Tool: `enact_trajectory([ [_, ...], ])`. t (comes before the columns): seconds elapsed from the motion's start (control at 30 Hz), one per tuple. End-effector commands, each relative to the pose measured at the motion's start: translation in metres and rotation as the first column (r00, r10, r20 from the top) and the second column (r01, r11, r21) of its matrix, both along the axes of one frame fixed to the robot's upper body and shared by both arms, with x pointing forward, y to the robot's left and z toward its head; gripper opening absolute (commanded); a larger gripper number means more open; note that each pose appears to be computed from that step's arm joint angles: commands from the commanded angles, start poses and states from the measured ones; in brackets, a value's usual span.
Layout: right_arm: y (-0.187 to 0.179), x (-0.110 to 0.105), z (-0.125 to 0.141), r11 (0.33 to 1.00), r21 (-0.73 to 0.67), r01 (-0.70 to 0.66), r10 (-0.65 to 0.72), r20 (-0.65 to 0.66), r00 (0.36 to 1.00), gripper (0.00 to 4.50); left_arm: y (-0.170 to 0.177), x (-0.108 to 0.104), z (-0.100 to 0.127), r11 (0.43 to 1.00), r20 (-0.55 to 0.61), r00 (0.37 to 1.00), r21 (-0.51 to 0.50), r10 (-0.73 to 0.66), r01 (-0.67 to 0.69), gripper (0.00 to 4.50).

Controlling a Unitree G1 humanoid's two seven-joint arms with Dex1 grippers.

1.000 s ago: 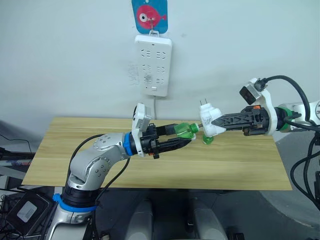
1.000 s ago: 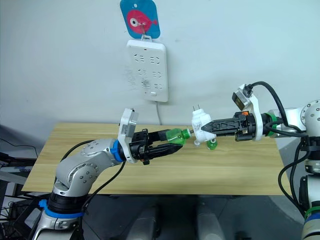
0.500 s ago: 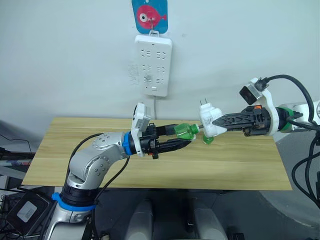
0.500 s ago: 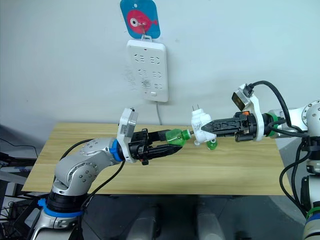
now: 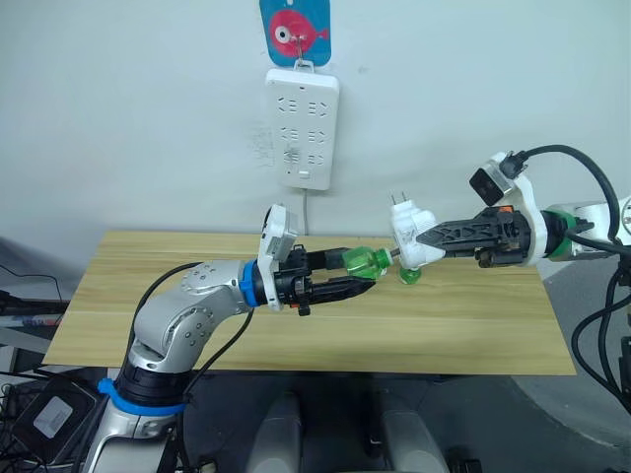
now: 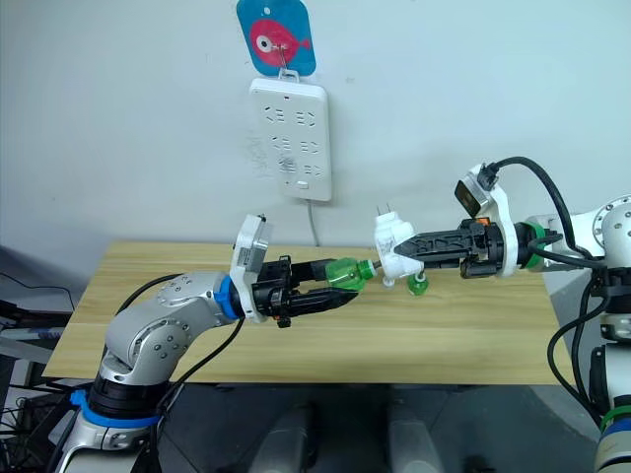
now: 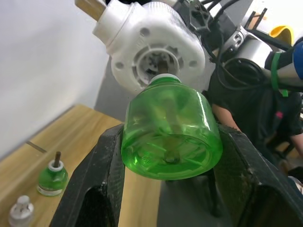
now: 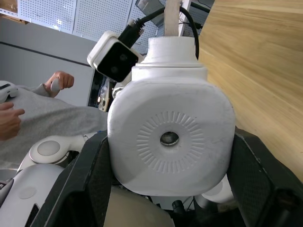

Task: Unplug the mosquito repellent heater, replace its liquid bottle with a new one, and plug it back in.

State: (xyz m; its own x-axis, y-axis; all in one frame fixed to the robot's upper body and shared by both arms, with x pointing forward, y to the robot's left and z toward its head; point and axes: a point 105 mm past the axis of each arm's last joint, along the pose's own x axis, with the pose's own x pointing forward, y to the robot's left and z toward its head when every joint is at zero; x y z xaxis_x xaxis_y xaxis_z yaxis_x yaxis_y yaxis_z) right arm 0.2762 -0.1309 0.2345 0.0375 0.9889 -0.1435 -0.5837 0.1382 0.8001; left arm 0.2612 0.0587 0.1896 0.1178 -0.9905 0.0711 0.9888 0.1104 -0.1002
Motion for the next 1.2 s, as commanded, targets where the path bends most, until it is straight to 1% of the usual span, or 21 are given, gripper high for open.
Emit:
enact_trajectory([
  [0.03, 0.004, -0.009, 0.018, 0.997, 0.046, -0.057, 0.054, 0.049, 0.997, 2.97, -0.007, -0.008, 0.007, 0.999, 0.034, 0.998, -0.005, -0.052, 0.052, 2.26],
  [0.17, 0.007, -0.015, 0.012, 0.997, 0.019, -0.08, 0.079, 0.051, 0.996, 2.97, -0.01, -0.004, 0.014, 0.999, 0.05, 0.998, -0.028, -0.038, 0.04, 2.26],
  [0.3, 0.008, -0.016, 0.005, 0.997, -0.019, -0.072, 0.073, 0.064, 0.995, 2.97, -0.008, -0.004, 0.019, 0.999, 0.061, 0.997, -0.033, -0.036, 0.038, 2.26],
  [0.4, 0.007, -0.016, 0.004, 0.998, -0.017, -0.064, 0.065, 0.06, 0.996, 2.97, -0.007, -0.004, 0.027, 0.998, 0.065, 0.997, -0.053, -0.032, 0.036, 2.26],
  [0.57, 0.004, -0.013, 0.001, 0.999, -0.024, -0.039, 0.04, 0.057, 0.998, 2.97, -0.007, -0.007, 0.034, 0.997, 0.08, 0.996, -0.05, -0.049, 0.053, 2.26],
  [0.8, 0.007, -0.012, 0.004, 0.999, -0.018, -0.041, 0.042, 0.068, 0.997, 2.97, -0.006, -0.006, 0.034, 0.997, 0.08, 0.995, -0.044, -0.053, 0.057, 2.26],
  [0.97, 0.0, -0.007, 0.003, 1.0, -0.021, -0.005, 0.006, 0.056, 0.998, 2.97, -0.004, -0.008, 0.035, 0.997, 0.081, 0.995, -0.04, -0.058, 0.062, 2.26],
  [1.1, 0.0, -0.008, 0.008, 1.0, -0.006, -0.017, 0.018, 0.058, 0.998, 2.97, -0.001, -0.007, 0.035, 0.998, 0.079, 0.996, -0.034, -0.049, 0.052, 2.26],
  [1.2, 0.001, -0.005, 0.007, 1.0, -0.012, -0.011, 0.012, 0.061, 0.998, 2.97, -0.001, -0.006, 0.035, 0.998, 0.079, 0.996, -0.034, -0.048, 0.05, 2.26],
])
